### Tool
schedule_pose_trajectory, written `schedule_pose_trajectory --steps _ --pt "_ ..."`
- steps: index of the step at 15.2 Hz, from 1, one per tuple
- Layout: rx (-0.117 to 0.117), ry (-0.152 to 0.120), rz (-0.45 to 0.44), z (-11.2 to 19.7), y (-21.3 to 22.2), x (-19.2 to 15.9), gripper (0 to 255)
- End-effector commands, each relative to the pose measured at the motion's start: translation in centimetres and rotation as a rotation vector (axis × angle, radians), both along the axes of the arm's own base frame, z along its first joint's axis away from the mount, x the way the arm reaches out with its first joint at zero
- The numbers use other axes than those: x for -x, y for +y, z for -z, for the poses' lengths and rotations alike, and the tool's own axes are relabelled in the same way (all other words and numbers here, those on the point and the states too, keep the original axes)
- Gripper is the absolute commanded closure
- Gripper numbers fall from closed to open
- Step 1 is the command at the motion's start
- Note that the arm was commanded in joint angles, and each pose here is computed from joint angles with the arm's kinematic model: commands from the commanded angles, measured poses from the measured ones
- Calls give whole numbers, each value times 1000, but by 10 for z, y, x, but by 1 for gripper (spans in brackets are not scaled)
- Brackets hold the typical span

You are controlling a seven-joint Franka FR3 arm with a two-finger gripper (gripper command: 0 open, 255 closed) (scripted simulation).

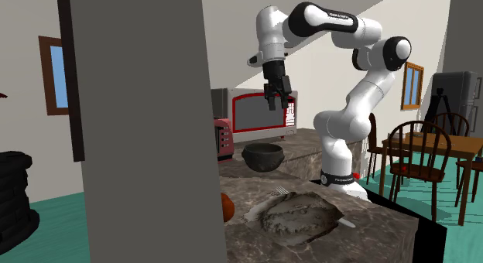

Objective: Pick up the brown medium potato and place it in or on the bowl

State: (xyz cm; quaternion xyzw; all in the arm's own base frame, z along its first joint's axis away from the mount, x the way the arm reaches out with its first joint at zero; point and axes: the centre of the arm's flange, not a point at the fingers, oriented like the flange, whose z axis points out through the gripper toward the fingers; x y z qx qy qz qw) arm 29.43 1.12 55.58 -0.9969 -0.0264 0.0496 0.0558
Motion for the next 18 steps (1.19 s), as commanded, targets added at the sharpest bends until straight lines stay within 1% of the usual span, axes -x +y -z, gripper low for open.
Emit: schedule_pose_trajectory --steps 1,10,18 --pt "0 0 0 0 0 0 0" --pt "-47 39 227 63 65 -68 0" --pt "-90 73 428 118 112 -138 0"
